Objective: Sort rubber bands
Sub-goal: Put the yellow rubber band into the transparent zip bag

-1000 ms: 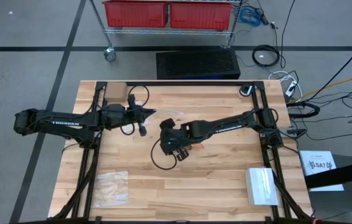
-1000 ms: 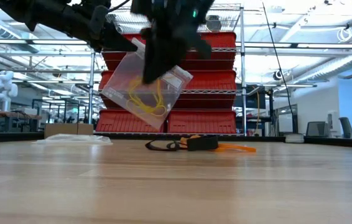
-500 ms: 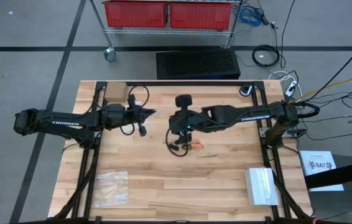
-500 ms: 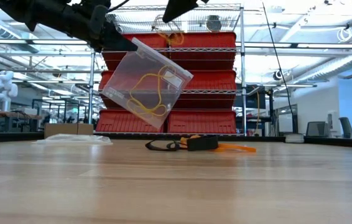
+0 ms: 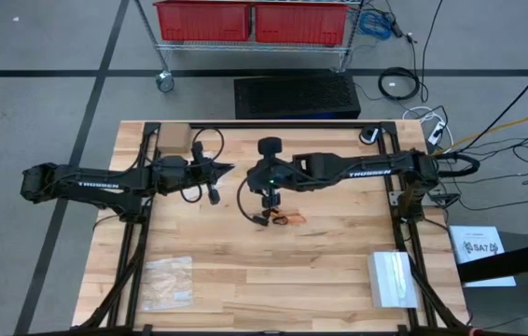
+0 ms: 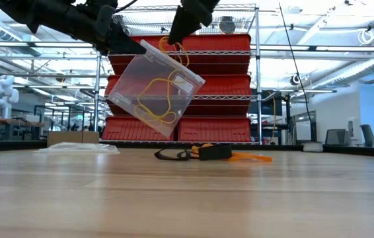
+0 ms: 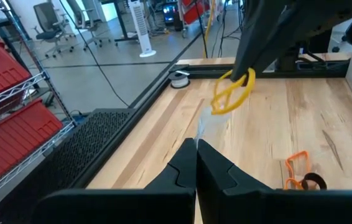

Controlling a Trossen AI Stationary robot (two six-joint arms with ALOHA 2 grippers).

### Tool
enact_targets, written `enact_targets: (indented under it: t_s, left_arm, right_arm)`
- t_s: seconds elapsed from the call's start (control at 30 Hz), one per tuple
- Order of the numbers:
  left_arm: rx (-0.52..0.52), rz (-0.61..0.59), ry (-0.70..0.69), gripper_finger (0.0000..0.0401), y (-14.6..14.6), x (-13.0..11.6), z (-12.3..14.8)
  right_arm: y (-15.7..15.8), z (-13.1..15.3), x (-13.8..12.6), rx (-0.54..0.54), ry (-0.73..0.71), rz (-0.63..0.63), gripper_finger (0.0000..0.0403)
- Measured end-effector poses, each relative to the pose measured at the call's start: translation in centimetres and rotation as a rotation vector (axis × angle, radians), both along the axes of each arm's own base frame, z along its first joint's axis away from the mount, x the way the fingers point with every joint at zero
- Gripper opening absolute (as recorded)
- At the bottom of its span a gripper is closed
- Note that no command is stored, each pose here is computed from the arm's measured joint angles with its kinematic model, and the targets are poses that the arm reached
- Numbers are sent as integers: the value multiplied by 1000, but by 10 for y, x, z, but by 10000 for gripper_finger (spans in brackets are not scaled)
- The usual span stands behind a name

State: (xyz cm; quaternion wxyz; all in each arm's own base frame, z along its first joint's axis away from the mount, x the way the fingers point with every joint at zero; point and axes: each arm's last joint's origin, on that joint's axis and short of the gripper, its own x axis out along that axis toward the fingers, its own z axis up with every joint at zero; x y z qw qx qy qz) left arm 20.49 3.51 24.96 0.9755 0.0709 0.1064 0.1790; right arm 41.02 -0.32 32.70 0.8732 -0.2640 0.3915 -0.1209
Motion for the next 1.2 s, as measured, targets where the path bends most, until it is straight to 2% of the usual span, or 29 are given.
enact_targets:
  t_s: [0.13, 0.27, 0.67, 0.83, 0.93, 1.07, 1.2]
  left_arm:
    - [1, -1, -9, 0, 0, 0, 1]
    - [0, -9, -10, 0, 0, 0, 1]
    - [1, -18, -13, 0, -2, 1, 1]
    - [2, -18, -18, 0, -2, 1, 2]
    - [2, -18, -23, 0, -2, 1, 2]
    - [2, -18, -24, 0, -2, 1, 2]
    - [2, -18, -23, 0, -2, 1, 2]
  right_arm:
    - [-4, 0, 0, 26, -11, -17, 0]
    - [-10, -3, 2, 123, -25, 2, 0]
    - [-32, -12, 7, 162, -35, -80, 0]
    - [-36, -15, 9, 263, -41, -50, 0]
    - [-36, -23, 12, 288, -18, -50, 1]
    - [-36, -26, 13, 289, -9, -51, 21]
    - [-36, -25, 13, 289, -20, -47, 59]
